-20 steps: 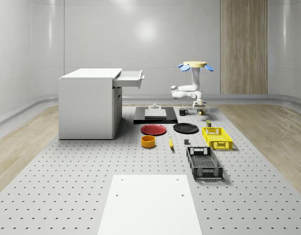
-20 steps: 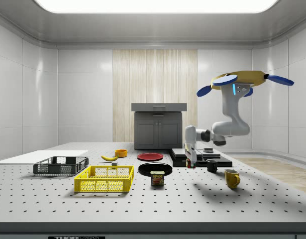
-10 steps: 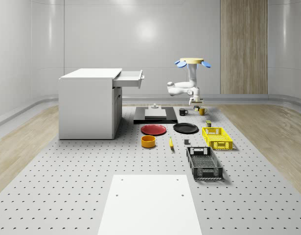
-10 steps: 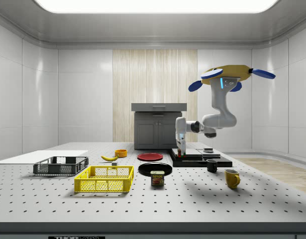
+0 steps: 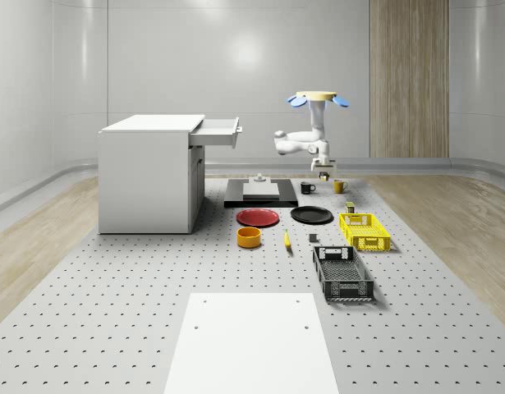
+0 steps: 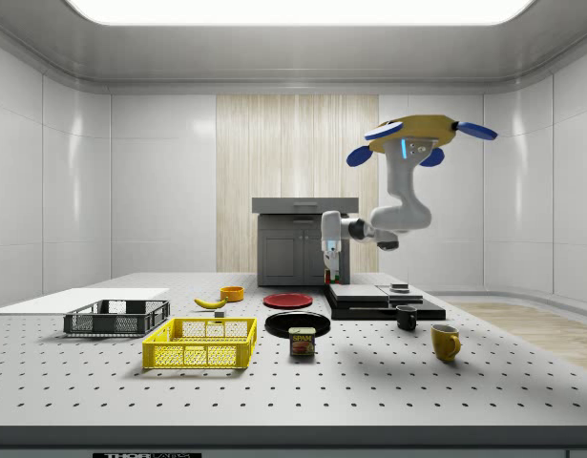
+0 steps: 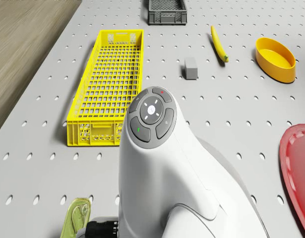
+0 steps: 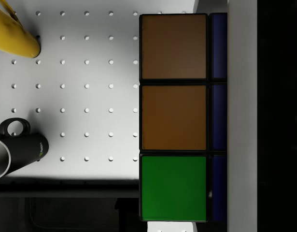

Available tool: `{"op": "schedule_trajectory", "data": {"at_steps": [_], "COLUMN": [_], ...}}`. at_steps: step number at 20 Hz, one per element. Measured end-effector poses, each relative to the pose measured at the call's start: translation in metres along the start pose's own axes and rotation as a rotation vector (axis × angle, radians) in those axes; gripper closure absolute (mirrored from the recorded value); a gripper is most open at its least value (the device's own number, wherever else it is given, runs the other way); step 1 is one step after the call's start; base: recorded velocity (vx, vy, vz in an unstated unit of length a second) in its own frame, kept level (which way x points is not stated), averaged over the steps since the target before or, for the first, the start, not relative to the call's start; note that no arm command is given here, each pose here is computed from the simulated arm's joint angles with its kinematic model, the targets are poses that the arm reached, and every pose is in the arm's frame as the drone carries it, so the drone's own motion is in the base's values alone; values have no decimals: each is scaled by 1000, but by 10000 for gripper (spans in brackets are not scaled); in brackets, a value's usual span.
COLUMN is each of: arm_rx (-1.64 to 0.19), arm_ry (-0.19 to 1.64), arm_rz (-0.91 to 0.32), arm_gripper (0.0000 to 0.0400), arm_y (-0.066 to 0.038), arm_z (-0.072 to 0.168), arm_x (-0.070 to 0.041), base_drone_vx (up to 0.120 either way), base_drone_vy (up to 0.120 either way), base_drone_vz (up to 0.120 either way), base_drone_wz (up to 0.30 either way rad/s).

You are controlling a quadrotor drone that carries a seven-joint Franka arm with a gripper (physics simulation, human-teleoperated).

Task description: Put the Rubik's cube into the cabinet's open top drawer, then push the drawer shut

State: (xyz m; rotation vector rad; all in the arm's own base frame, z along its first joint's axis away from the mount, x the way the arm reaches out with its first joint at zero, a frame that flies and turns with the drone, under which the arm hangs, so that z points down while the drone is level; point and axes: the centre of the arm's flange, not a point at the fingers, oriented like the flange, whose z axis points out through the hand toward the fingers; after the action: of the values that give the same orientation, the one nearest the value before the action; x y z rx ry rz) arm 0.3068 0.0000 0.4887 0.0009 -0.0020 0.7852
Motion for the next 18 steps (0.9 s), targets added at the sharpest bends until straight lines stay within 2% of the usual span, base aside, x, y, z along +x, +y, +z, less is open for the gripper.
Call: {"op": "schedule_trajectory", "data": {"at_steps": [18], "arm_rx": [0], "arm_ry": [0], "arm_rz": [0], "arm_gripper": [75], "arm_y": [0], "arm_z": [0], "arm_x": [0], "base_drone_vx": [120], "base_drone_vy": [-120], "base_drone_vz": [120], "base_drone_wz": [0]}}
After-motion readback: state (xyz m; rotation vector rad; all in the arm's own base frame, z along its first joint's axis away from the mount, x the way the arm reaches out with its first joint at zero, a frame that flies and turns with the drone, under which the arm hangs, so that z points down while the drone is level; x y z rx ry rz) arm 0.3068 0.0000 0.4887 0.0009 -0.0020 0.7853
